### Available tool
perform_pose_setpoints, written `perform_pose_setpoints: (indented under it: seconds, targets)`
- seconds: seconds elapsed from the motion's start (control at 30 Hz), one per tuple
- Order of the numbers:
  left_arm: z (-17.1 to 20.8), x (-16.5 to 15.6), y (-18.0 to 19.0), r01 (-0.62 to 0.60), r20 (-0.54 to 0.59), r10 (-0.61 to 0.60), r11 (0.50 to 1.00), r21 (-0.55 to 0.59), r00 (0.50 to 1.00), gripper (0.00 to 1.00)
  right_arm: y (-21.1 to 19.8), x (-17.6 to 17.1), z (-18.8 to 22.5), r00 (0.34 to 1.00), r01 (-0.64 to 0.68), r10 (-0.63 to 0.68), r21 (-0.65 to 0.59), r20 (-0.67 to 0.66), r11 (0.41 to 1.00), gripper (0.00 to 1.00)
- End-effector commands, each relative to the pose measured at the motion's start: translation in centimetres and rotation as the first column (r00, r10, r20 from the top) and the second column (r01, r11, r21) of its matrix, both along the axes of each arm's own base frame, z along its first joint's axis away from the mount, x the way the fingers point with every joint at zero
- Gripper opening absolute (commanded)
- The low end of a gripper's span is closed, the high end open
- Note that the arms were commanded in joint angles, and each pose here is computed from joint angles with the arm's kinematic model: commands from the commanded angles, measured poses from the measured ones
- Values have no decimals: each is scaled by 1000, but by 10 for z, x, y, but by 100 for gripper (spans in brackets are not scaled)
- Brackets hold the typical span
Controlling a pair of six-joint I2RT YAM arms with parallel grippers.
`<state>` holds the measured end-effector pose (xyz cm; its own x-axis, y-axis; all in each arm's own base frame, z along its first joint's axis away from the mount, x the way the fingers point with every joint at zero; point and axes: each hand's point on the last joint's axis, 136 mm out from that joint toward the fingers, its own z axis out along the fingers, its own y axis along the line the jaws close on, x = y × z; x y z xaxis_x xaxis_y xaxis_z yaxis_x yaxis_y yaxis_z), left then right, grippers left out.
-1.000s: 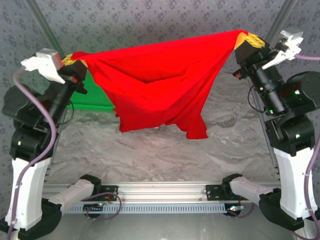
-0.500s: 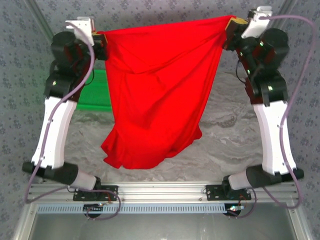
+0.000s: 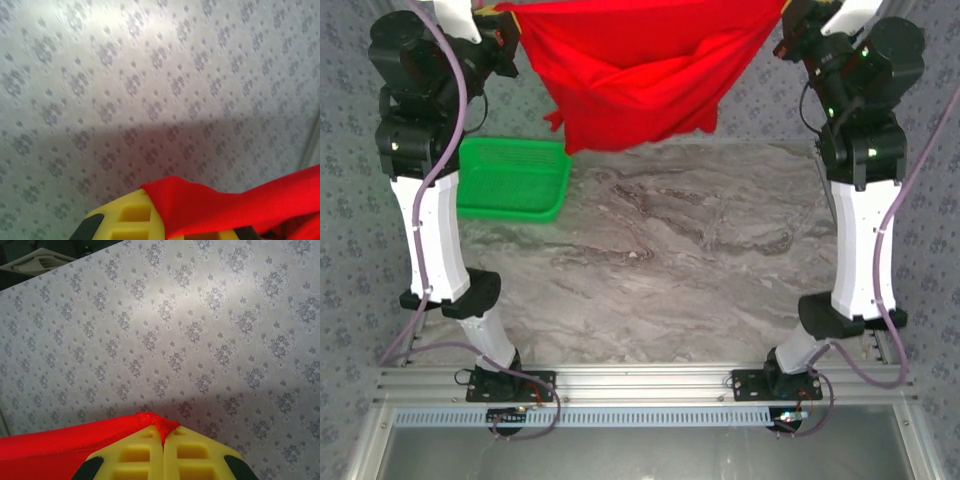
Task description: Fold the inside-out t-shirt
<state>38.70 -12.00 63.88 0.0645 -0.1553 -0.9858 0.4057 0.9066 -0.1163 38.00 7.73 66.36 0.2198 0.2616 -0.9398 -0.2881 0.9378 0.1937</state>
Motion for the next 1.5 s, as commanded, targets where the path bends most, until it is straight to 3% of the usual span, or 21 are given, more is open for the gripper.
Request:
perform_pose_setpoints:
  seconds: [0.0,0.07,0.17,0.27,0.33,0.4,0.47,0.67,0.83,0.93,1.07,1.2,1.3,1.4,1.47]
  targets:
    - [-82,12,-28,101,-268,-89,994,31,959,0,-13,4,-64,984,47,-44,13,-175,999,0]
    - [-136,12,-45,132,-353,-114,991,27,929,0,-15,2,-123,954,56,-48,20,-297,998,0]
    - [-229,3,-52,133,-472,-124,991,-14,873,0,-26,-12,-232,853,113,-95,4,-512,994,0]
    - [-331,-17,-53,132,-646,-107,991,-10,756,0,-51,-34,-346,706,210,-185,-47,-684,977,0]
    - [-396,-30,-53,113,-736,-91,993,-20,671,0,-70,-49,-417,573,256,-215,-77,-791,964,0]
    - [-448,-42,-58,112,-805,-90,993,-29,587,0,-84,-61,-464,468,286,-217,-86,-857,954,0]
    - [-486,-51,-65,130,-849,-76,992,-9,522,0,-93,-66,-497,410,315,-197,-64,-891,947,0]
    - [-540,-68,-90,215,-894,-62,976,39,444,3,-96,-62,-552,298,317,-148,-48,-943,947,6]
    - [-576,-104,-115,342,-898,-84,937,77,433,9,-103,-66,-572,232,325,-160,-79,-960,942,13]
    - [-593,-136,-127,421,-896,-97,901,106,432,16,-113,-78,-581,201,365,-185,-102,-962,925,24]
    - [-598,-162,-126,453,-882,-123,885,110,455,28,-126,-89,-573,237,417,-249,-133,-939,899,40]
    - [-567,-155,-124,439,-817,-153,889,133,556,53,-101,-73,-549,392,331,-191,-55,-900,942,49]
    - [-535,-140,-123,399,-738,-161,904,157,655,66,-54,-61,-540,450,164,-78,-3,-889,986,52]
    - [-520,-118,-122,329,-701,-128,931,159,701,72,-15,-48,-540,443,24,-22,-12,-896,1000,53]
    - [-522,-97,-118,258,-740,-81,958,128,668,71,-2,-35,-550,404,2,-12,-12,-915,1000,53]
